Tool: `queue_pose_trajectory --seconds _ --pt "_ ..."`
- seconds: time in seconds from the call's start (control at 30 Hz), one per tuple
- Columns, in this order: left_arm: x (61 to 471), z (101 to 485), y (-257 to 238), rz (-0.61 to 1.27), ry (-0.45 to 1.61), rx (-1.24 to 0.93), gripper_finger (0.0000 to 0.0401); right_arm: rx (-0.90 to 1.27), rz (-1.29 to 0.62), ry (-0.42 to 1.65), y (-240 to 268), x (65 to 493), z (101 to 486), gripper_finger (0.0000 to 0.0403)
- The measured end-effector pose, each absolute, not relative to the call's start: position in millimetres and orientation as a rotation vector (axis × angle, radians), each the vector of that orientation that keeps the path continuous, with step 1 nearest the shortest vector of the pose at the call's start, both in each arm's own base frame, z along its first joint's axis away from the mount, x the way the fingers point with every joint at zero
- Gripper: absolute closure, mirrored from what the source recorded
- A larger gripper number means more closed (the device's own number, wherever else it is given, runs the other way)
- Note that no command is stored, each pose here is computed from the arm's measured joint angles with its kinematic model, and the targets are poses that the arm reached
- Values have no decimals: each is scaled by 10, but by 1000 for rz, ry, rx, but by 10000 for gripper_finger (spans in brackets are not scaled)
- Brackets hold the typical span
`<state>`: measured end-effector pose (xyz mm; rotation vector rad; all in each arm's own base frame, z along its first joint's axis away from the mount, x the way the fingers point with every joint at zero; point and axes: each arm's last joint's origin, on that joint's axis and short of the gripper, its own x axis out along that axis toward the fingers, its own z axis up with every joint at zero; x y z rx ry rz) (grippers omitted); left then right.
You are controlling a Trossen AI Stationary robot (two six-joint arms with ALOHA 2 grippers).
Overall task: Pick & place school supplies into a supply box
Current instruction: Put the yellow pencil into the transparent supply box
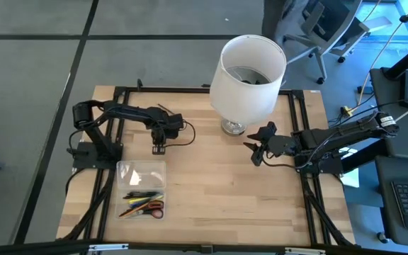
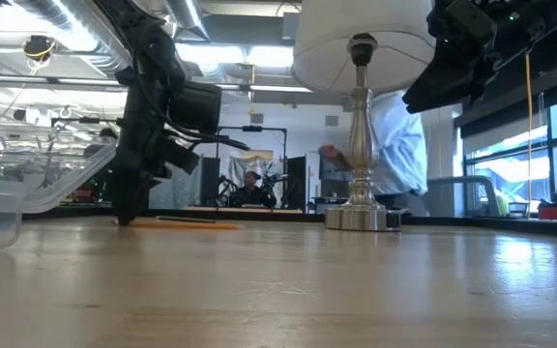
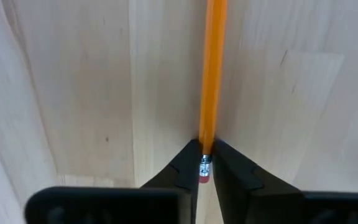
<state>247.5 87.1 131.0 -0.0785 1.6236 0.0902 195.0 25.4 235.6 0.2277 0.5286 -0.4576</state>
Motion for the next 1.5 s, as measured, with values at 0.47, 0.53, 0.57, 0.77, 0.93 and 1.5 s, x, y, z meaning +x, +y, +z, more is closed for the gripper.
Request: queue_pose_trajectory --seconds 0.47,0.53,0.57,0.77,0.93,1.5 --pt "2507 1309 878 94 1587 -89 319 229 -457 529 255 1950 2356 236" --pt "2511 1309 879 94 1583 -90 314 228 -457 529 255 1950 2356 236" --pt "2512 1309 879 94 1582 -90 311 228 -457 529 255 1950 2356 236" --pt "2521 1309 881 94 1573 -89 296 228 -456 529 255 1950 2355 236" --pt "2529 1309 886 81 1566 -60 294 228 -456 529 255 1950 2355 236" --pt "2548 1310 891 88 1547 -51 392 226 -457 533 255 1948 2352 236"
